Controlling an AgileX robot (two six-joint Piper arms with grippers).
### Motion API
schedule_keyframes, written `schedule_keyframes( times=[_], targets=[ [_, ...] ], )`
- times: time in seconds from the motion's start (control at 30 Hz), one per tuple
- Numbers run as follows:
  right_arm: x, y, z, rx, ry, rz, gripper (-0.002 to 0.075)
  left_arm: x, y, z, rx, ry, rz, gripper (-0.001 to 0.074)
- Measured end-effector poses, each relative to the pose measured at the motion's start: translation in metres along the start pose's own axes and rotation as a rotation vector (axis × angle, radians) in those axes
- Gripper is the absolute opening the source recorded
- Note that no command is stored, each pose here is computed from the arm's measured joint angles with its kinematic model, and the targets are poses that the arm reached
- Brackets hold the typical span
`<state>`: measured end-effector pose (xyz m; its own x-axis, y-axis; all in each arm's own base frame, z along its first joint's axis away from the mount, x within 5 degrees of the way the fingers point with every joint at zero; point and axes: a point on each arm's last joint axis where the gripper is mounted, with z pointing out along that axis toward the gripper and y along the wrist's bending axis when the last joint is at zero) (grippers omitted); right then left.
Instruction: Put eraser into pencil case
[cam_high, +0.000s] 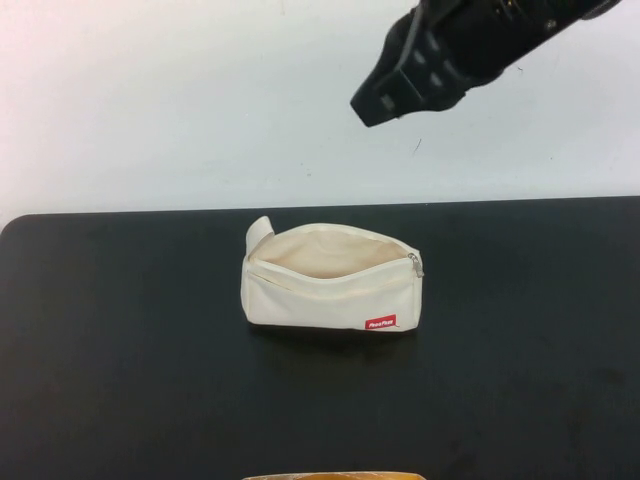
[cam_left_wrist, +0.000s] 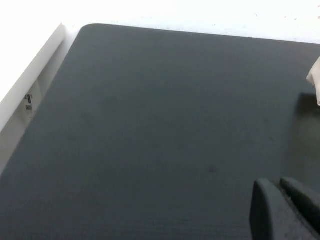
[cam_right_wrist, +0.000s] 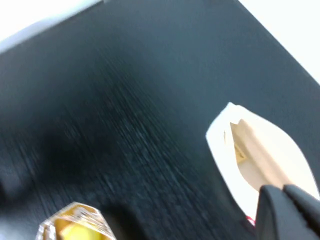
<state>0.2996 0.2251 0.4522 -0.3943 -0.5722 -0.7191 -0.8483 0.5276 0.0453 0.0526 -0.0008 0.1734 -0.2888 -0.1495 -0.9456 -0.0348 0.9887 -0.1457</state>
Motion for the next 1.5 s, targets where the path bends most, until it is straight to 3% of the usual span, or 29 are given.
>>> schedule_keyframes(
  times=[0.27,0.6,0.87,1.0,1.33,1.5],
  targets=[
    [0.031,0.003,-0.009,0.05,0.097,-0.089,-0.0001,0.0,0.0,0.0,0.0,0.0,0.0,-0.0003],
    [0.088,0.031,-0.064,0.294,-0.259,-0.222,-0.0001,0.0,0.0,0.0,0.0,0.0,0.0,-0.0003],
    [0.158,0.032,-0.103,0.453,-0.304,-0.119,-0.0001,0.0,0.0,0.0,0.0,0.0,0.0,-0.0003],
    [0.198,0.034,-0.126,0.597,-0.318,-0.043,-0.0001,0.0,0.0,0.0,0.0,0.0,0.0,-0.0003],
    [0.307,0.096,-0.134,0.861,-0.422,0.004,-0.0001,0.0,0.0,0.0,0.0,0.0,0.0,-0.0003],
    [0.344,0.103,-0.112,0.947,-0.527,-0.017,-0.0001,0.0,0.0,0.0,0.0,0.0,0.0,-0.0003]
  ],
)
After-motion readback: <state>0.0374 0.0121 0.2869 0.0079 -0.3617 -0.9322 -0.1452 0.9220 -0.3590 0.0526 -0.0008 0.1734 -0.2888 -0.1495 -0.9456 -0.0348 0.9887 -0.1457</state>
